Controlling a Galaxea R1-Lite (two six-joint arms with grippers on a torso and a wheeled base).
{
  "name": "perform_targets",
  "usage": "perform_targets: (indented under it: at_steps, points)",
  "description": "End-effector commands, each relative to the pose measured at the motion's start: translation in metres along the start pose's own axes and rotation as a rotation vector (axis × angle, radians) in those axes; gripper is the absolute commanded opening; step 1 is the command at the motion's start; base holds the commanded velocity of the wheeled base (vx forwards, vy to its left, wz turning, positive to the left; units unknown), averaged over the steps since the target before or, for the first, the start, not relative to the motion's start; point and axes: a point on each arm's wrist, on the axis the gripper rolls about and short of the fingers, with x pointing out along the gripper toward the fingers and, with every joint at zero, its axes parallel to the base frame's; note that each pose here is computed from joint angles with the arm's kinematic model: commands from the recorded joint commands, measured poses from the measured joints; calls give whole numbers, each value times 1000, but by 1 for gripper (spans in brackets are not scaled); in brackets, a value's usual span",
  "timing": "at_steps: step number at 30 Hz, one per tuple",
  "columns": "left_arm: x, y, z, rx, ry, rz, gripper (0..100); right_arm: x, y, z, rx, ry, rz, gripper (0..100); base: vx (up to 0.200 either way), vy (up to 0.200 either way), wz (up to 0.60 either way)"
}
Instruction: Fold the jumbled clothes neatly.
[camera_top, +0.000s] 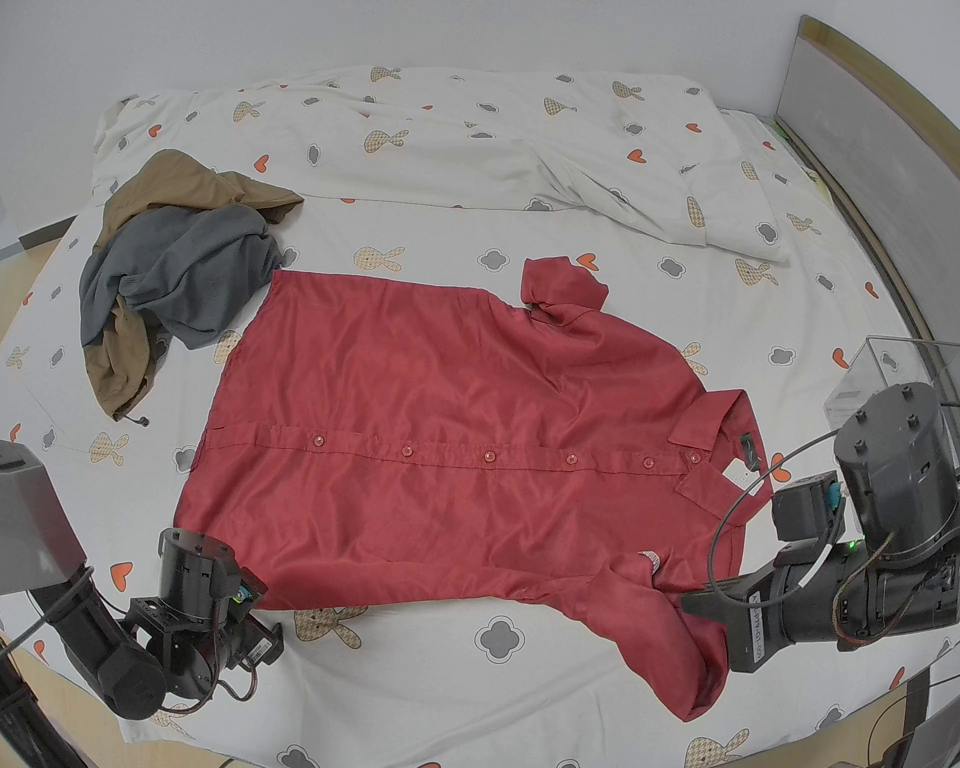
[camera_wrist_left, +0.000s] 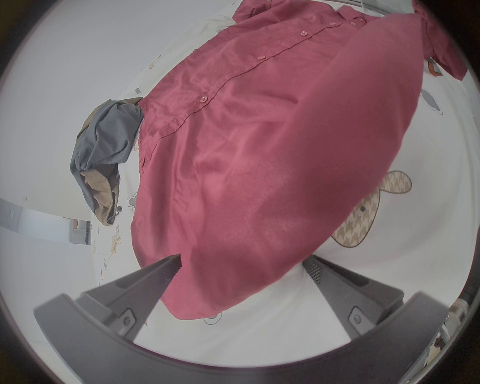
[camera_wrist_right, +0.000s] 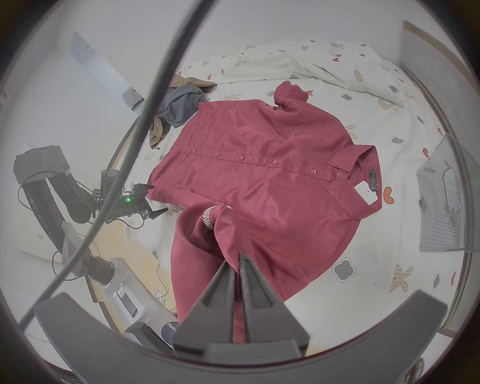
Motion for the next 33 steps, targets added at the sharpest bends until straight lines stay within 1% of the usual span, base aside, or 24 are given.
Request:
perform_targets:
  at_steps: [1, 10, 15, 22, 31, 32, 33]
  points:
    - [3, -2, -3, 7, 17, -2, 100, 1, -1, -3, -1, 13, 0, 0, 0, 0, 0]
    - [-14, 1, -12, 7, 9, -1, 100, 3, -3, -7, 6, 31, 3, 0, 0, 0, 0]
    - [-27, 10, -8, -20, -49, 24, 100, 4, -4, -8, 7, 37, 1, 0, 0, 0, 0]
    - [-16, 7, -3, -11, -35, 22, 100, 4, -5, -8, 12, 43, 9, 0, 0, 0, 0]
    - [-10, 7, -1, -17, -32, 27, 100, 6, -6, -12, 10, 52, 7, 0, 0, 0, 0]
    - [-9, 6, -1, -14, -25, 23, 0, 6, -6, -12, 11, 52, 6, 0, 0, 0, 0]
    - [-9, 6, -2, -13, -24, 23, 0, 6, -6, -12, 11, 52, 6, 0, 0, 0, 0]
